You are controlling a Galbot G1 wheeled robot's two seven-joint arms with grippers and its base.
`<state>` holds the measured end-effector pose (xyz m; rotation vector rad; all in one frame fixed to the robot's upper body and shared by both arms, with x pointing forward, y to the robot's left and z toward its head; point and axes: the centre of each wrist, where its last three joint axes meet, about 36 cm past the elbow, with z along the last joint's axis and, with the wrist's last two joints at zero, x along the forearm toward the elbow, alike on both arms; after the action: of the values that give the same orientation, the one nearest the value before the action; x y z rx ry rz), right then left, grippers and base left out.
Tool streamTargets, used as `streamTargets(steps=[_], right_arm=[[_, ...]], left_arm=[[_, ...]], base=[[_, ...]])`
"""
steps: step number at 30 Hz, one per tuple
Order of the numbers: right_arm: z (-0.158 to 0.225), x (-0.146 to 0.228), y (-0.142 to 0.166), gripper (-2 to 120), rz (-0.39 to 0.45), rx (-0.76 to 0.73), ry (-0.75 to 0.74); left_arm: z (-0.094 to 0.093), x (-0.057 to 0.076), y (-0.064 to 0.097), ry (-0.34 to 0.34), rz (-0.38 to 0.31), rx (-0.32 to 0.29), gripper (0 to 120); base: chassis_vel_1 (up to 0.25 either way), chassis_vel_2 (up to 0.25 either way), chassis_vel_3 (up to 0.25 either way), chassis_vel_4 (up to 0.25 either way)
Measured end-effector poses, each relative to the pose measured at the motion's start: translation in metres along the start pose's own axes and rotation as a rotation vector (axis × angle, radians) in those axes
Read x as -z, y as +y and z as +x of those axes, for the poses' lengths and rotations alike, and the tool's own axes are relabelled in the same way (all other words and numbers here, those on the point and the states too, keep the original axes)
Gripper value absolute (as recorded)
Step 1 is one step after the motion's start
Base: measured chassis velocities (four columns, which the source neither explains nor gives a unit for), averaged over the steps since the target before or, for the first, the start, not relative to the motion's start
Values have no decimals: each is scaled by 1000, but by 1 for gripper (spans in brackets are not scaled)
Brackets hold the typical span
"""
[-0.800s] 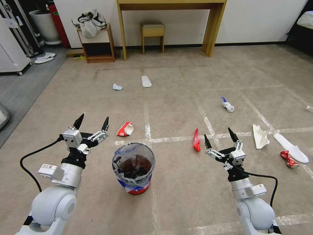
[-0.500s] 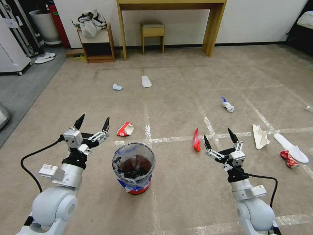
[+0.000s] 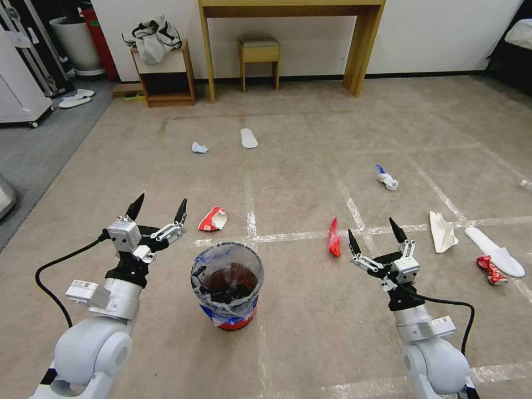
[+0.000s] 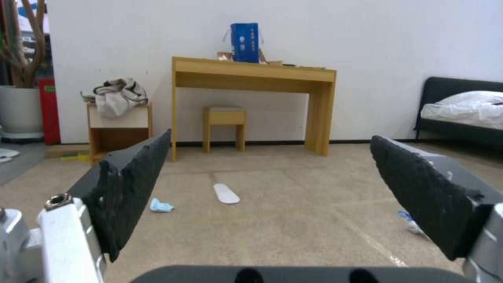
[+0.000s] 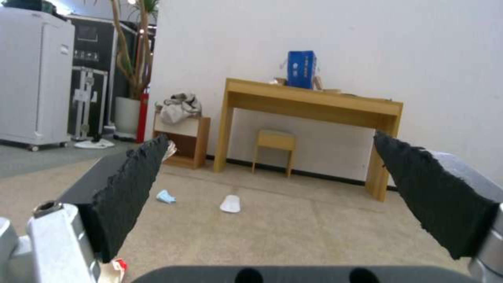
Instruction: Pick up the trash bin and place the garbage on the floor into it.
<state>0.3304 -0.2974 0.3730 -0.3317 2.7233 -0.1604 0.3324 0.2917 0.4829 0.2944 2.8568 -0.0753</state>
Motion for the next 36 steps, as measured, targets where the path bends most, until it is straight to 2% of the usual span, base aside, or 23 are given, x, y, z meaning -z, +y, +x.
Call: streamTargets(steps=[6, 8, 10, 11, 12, 13, 15, 16, 18, 24, 25, 26, 28, 29, 30, 32, 33, 34, 36], right_arm=[[1, 1, -1, 100, 3, -4, 0], [1, 3, -4, 100, 8, -10, -1], [1, 3, -4, 100, 9, -10, 0], [-1, 4, -7, 100, 10, -8, -1], [-3, 3, -7, 100, 8, -5, 0], [-3, 3, -7, 100, 8, -5, 0], [-4, 1, -7, 100, 6, -2, 5], [-4, 1, -7, 100, 6, -2, 5], [-1, 0, -7, 100, 3, -7, 12], [-1, -1, -6, 100, 3, -10, 14], [0, -1, -6, 100, 3, -11, 14], [-1, -1, -6, 100, 3, -12, 17], [-1, -1, -6, 100, 3, -12, 17], [0, -1, -8, 100, 6, -12, 22], [0, -2, -8, 100, 7, -12, 24], [0, -2, -8, 100, 7, -12, 24], [1, -2, -9, 100, 9, -13, 29], [1, -2, -9, 100, 9, -13, 29], [2, -3, -8, 100, 10, -14, 34]], left_arm=[[-6, 5, 4, 8, 13, -13, 100], [-18, 8, 14, 66, 26, -8, 100], [-20, 10, 16, 80, 25, -4, 100], [-29, 16, 28, 152, 10, 21, 100], [-32, 20, 35, 190, 4, 40, 100], [-32, 20, 35, 190, 4, 40, 100], [-47, 35, 48, 254, 0, 61, 100], [-47, 35, 48, 254, 0, 61, 100], [-66, 51, 59, 322, 39, 82, 100], [-80, 62, 63, 392, 99, 98, 100], [-84, 64, 64, 435, 131, 101, 100], [-95, 66, 69, 563, 191, 115, 100], [-97, 65, 71, 588, 194, 119, 100], [-106, 61, 76, 678, 214, 118, 100], [-112, 58, 77, 707, 225, 114, 100], [-115, 57, 76, 722, 231, 110, 100], [-128, 50, 72, 800, 293, 87, 100], [-128, 50, 72, 800, 293, 87, 100], [-142, 37, 64, 847, 336, 74, 100]], base=[[0, 0, 0, 0], [0, 0, 0, 0], [0, 0, 0, 0], [0, 0, 0, 0], [0, 0, 0, 0], [0, 0, 0, 0], [0, 0, 0, 0], [0, 0, 0, 0], [0, 0, 0, 0], [0, 0, 0, 0], [0, 0, 0, 0], [0, 0, 0, 0], [0, 0, 0, 0], [0, 0, 0, 0], [0, 0, 0, 0], [0, 0, 0, 0], [0, 0, 0, 0], [0, 0, 0, 0], [0, 0, 0, 0]])
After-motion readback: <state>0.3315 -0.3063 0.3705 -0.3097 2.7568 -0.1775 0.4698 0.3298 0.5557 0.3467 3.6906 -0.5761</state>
